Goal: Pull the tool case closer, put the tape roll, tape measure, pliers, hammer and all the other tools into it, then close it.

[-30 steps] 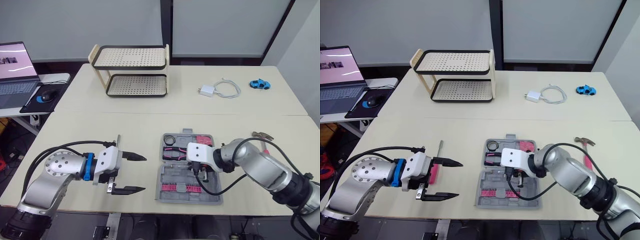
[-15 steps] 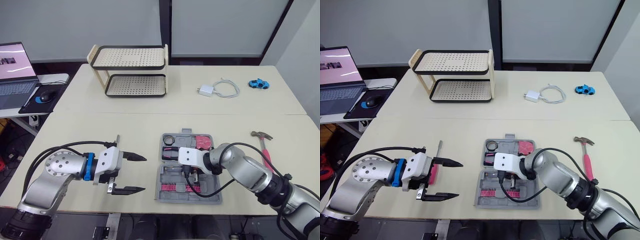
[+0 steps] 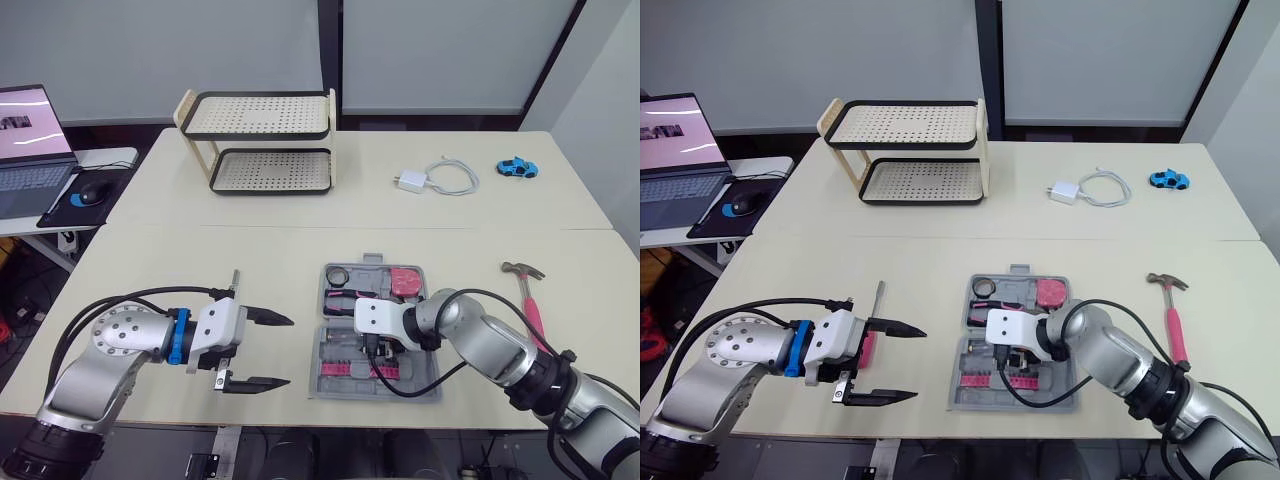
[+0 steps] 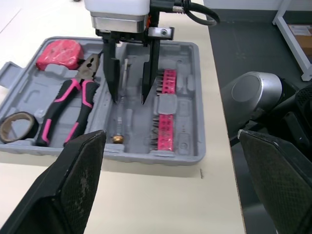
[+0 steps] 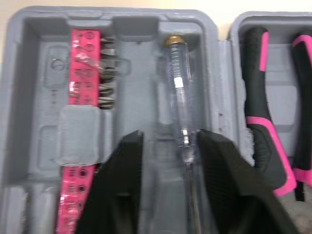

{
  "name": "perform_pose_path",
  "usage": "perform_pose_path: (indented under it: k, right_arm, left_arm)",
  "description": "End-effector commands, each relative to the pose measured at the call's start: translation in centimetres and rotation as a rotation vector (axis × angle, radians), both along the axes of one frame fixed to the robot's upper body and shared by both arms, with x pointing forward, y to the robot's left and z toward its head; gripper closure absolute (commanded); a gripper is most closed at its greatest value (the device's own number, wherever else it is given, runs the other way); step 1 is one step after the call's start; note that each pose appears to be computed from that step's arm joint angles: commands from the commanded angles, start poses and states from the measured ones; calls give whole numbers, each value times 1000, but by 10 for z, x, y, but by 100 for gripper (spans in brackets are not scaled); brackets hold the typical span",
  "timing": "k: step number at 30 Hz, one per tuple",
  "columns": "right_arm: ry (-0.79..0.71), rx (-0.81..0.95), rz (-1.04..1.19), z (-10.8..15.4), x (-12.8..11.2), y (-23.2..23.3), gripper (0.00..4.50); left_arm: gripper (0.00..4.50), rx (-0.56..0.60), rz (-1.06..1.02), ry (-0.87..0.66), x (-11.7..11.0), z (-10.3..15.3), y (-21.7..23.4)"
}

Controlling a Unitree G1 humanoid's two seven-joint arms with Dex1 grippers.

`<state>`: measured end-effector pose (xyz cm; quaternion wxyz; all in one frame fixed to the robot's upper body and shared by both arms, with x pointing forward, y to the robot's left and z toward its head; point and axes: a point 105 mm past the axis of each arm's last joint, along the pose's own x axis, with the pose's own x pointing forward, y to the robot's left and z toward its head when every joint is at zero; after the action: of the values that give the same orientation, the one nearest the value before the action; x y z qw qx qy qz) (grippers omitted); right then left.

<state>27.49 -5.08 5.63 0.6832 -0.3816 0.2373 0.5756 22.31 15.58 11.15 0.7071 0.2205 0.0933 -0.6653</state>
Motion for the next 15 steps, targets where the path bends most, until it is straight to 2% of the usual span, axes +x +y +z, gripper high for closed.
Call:
perform_pose_path:
  k: [1,9,12,15]
  right_arm:
    - [-46,68,21,30,-1,1,207]
    - [-72,121,15,47,-5,-6,207]
    - [-86,148,0,44,-3,-5,268]
    - [-85,155,-13,37,-1,-5,368]
  left_arm:
    - [0,-3,-12,-21,0,3,-2]
    - [0,-10,-10,-18,1,4,-4]
    - [0,-13,-12,-19,1,5,-5]
    - [0,-12,-14,-18,2,5,-4]
